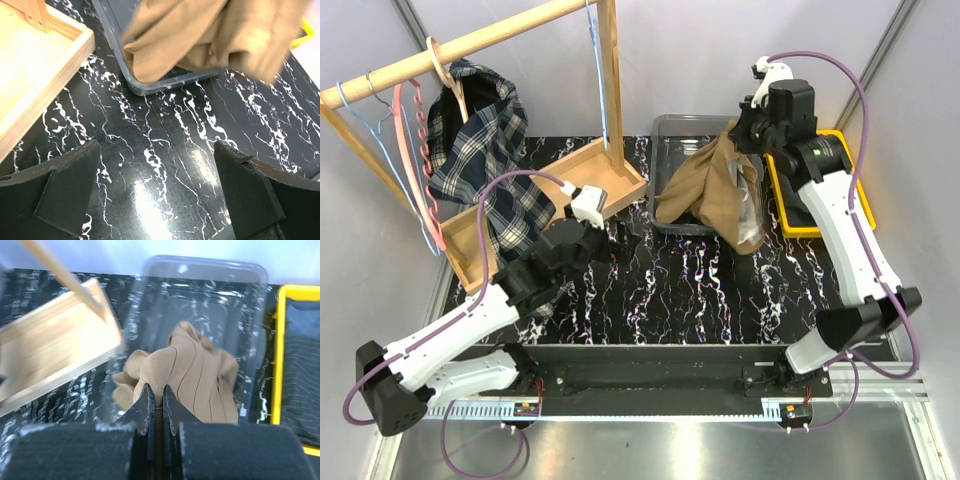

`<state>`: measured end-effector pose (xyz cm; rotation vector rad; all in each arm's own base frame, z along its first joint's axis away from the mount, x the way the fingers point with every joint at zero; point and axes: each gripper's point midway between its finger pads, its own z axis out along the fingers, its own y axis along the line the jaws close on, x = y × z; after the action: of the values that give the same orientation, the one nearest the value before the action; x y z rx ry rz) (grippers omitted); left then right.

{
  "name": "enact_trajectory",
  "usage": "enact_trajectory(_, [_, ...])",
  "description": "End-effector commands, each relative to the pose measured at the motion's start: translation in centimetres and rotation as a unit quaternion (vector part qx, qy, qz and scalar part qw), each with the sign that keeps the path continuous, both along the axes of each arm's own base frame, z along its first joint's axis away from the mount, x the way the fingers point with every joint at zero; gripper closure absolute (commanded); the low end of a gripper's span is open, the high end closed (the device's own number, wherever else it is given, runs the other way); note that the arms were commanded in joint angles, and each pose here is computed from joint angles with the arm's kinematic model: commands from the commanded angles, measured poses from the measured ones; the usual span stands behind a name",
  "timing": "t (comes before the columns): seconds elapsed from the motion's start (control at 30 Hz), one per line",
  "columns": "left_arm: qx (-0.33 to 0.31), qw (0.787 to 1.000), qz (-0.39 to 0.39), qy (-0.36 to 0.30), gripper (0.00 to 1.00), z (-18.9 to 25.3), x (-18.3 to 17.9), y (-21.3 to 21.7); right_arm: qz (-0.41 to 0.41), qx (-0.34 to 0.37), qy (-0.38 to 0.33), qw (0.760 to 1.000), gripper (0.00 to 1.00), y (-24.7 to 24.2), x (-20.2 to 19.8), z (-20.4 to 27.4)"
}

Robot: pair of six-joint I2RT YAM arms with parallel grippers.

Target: Place the skirt on the hanger

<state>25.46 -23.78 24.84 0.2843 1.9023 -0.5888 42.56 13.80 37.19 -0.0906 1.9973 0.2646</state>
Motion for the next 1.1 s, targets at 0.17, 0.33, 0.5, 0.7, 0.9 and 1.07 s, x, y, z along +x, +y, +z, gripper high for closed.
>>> enact_trajectory(0.17, [-0.009,0.999,0.029,-0.042,0.01,3.0,0.3,1.6,0.118,0.084,-0.181,0.973,1.0,2.4,-6.2,15.3])
enact_trajectory(0.33, [-0.017,0.998,0.005,-0.058,0.01,3.8,-0.1,1.2,0.171,0.109,-0.223,0.954,1.0,3.4,-9.2,19.6])
enact_trajectory(0.5, [-0.028,0.996,-0.008,-0.086,0.01,4.8,-0.5,1.2,0.232,0.127,-0.246,0.932,1.0,4.7,-12.1,22.5])
enact_trajectory(0.7, [-0.022,0.995,-0.017,-0.095,0.01,5.4,-0.9,1.4,0.242,0.149,-0.227,0.932,1.0,4.8,-13.6,22.7])
enact_trajectory(0.9, [-0.018,0.992,-0.076,-0.102,0.01,5.2,-2.0,0.0,0.234,0.182,-0.128,0.946,1.0,7.4,-11.9,16.1])
enact_trajectory(1.07, [-0.033,0.989,-0.101,-0.099,0.01,4.8,-2.7,-0.8,0.176,0.145,-0.013,0.973,1.0,11.1,-8.9,4.6])
